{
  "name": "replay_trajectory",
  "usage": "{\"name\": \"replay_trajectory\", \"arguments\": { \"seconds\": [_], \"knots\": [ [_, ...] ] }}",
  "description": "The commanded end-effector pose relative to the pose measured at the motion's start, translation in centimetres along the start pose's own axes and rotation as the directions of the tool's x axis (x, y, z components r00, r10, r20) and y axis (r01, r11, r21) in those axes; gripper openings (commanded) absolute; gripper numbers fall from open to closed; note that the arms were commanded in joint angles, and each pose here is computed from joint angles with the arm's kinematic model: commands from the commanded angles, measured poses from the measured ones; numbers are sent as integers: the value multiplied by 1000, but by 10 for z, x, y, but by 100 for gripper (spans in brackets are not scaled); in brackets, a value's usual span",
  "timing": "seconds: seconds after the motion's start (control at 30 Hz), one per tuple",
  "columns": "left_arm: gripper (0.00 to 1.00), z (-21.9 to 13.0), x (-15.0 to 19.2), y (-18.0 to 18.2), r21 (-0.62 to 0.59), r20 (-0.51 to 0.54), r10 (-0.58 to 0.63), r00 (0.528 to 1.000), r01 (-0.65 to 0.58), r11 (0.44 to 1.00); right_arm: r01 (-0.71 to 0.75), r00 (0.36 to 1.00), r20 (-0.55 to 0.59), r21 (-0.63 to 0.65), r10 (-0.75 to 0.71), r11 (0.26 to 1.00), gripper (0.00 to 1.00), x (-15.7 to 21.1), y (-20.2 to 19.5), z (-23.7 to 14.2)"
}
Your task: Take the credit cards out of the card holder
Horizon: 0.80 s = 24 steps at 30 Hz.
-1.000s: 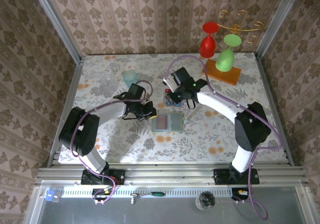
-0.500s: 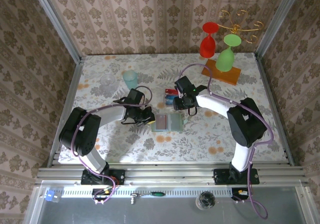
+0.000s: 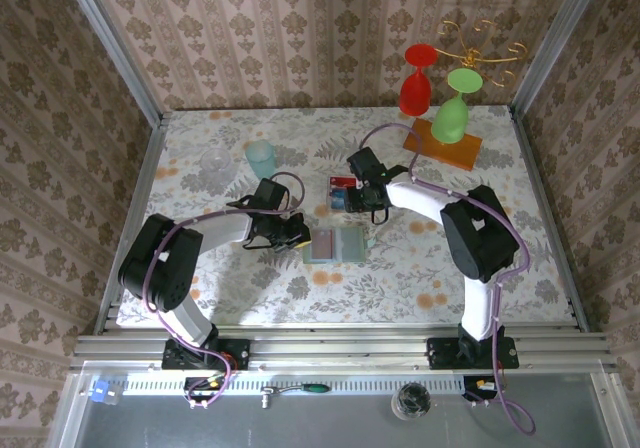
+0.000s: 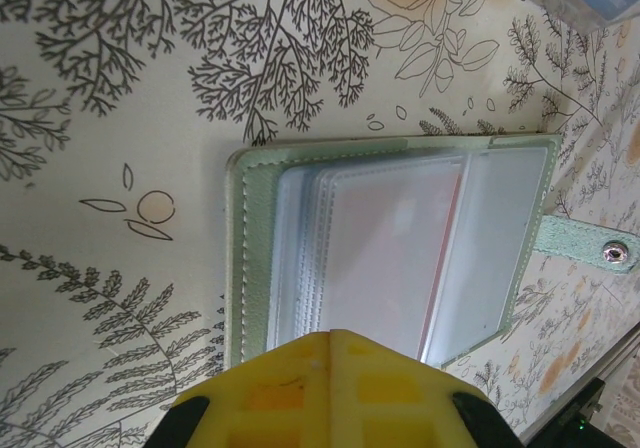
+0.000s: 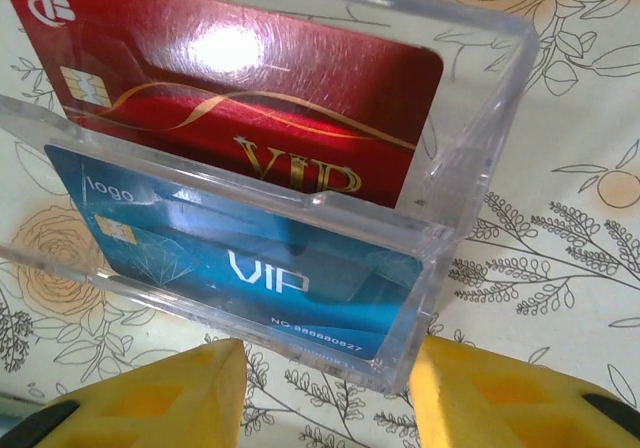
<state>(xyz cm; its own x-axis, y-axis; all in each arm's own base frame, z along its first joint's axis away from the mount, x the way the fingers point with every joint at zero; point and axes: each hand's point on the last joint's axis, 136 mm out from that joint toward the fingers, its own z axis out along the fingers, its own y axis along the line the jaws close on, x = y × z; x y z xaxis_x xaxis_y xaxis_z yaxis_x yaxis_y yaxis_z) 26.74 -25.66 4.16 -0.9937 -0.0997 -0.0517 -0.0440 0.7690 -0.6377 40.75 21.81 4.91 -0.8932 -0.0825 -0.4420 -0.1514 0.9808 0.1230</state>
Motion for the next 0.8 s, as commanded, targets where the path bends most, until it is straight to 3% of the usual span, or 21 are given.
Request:
{"name": "replay_trajectory", "arguments": {
  "seconds": [0.0, 0.77],
  "knots": [
    [5, 3, 4, 6, -5, -21, -17, 1000, 17, 1000, -33, 999, 40, 26, 32, 999, 47, -15, -2, 5],
    [5, -1, 4, 8, -2, -21, -22, 1000, 22, 1000, -20, 999, 40, -4, 20, 1000, 46, -37, -1, 15]
  ]
}}
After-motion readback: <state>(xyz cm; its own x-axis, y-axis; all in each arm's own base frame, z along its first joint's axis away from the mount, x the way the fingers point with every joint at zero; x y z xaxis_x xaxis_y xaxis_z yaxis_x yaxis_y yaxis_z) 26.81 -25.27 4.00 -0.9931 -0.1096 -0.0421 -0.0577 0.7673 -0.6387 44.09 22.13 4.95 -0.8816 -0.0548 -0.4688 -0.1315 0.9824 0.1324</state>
